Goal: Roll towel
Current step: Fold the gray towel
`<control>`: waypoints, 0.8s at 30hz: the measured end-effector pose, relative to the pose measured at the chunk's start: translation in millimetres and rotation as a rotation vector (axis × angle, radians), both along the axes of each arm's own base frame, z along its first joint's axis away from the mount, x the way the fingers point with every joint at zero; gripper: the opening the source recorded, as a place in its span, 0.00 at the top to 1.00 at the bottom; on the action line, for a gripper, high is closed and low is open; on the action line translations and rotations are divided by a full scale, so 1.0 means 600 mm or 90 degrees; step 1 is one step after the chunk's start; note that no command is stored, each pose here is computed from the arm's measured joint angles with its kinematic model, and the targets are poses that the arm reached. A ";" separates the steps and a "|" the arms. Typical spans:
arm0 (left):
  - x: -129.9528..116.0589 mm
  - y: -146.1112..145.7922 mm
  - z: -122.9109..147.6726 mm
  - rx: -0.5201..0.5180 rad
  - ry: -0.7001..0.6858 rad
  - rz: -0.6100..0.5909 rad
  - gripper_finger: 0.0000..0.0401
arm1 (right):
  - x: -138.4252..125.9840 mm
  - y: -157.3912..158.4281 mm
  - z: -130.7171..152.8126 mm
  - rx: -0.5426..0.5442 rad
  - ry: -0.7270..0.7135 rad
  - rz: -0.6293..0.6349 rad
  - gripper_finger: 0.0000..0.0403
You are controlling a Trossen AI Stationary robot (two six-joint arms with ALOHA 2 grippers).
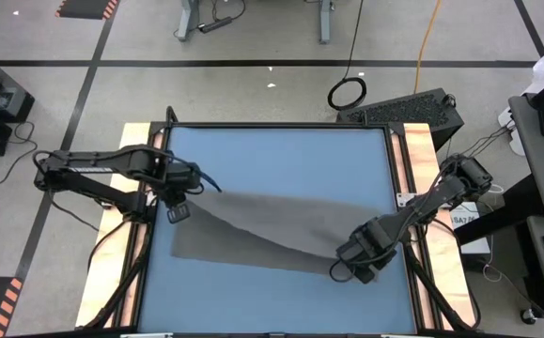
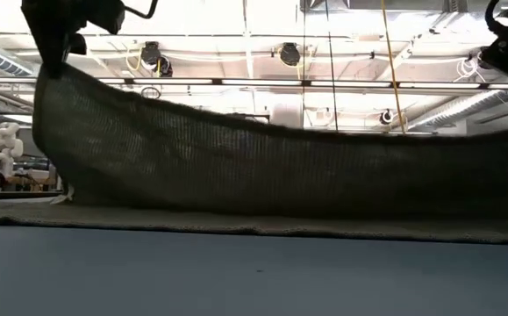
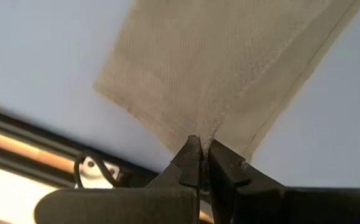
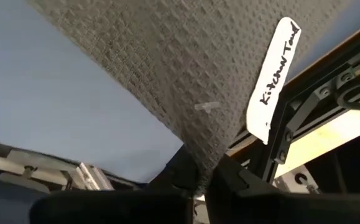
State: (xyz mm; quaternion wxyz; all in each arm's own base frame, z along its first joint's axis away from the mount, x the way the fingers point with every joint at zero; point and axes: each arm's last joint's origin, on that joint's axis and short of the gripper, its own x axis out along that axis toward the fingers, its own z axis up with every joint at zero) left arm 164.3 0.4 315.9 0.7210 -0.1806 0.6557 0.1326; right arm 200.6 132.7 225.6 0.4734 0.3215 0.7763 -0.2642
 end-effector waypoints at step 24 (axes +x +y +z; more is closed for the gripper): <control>0.007 -0.010 -0.024 -0.056 -0.004 -0.001 0.86 | 0.006 0.015 -0.002 0.032 -0.030 -0.013 0.80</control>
